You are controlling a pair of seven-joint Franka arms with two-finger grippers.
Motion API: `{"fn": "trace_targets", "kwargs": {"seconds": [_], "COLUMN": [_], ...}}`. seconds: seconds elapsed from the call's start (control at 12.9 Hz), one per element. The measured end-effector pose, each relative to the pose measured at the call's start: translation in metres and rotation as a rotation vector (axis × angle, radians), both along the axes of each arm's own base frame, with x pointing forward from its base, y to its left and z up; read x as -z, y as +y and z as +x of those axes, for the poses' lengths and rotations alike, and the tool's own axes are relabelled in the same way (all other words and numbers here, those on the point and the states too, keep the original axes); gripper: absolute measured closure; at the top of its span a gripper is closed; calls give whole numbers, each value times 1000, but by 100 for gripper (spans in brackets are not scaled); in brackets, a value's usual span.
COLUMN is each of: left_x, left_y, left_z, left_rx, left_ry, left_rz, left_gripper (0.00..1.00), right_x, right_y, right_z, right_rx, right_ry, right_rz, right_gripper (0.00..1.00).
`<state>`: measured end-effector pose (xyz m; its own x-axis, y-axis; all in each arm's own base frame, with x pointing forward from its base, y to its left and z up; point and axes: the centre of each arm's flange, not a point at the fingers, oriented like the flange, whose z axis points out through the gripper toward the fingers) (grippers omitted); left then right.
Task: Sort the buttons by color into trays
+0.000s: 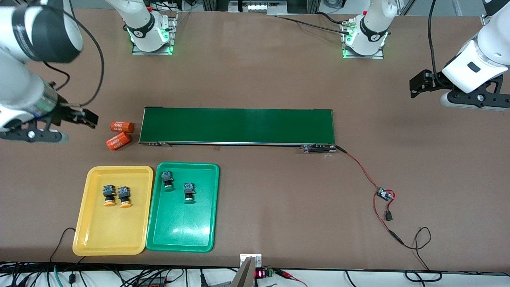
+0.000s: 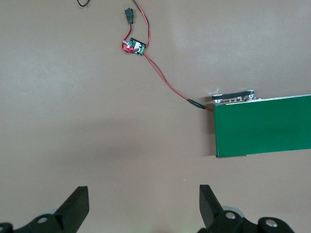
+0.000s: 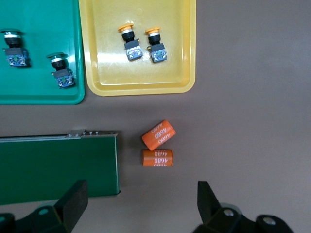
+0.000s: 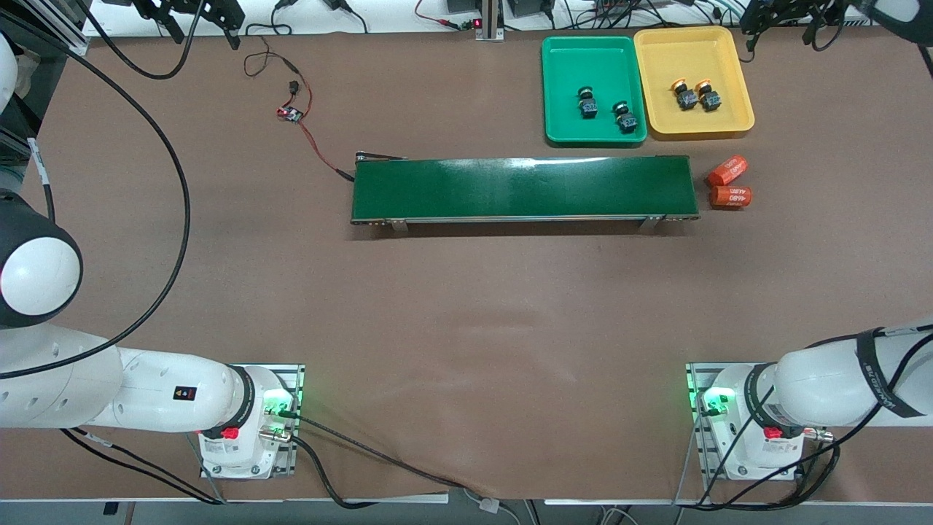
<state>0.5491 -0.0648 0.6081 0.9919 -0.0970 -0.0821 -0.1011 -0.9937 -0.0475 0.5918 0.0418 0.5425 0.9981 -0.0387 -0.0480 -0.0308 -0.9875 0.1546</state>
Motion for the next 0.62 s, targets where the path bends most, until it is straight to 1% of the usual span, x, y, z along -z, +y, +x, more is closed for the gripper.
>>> {"fn": "trace_targets", "kwargs": {"seconds": [0.16, 0.23, 0.47, 0.62], "left_x": [0, 0, 0, -1], "left_y": [0, 0, -1, -1], "left_z": [0, 0, 0, 0], "left_rx": [0, 1, 2, 1], "left_ry": [0, 0, 0, -2], "left_rz": [0, 0, 0, 0], "left_gripper": [0, 0, 0, 0], "right_x": [-14, -16, -21, -23], "right_y": [-7, -6, 2, 7], "right_z": [-8, -11, -19, -21], "right_rx": [16, 16, 7, 13], "right_ry": [-13, -10, 16, 21], "right_rz": [17, 20, 23, 64], "right_gripper": [0, 0, 0, 0]}}
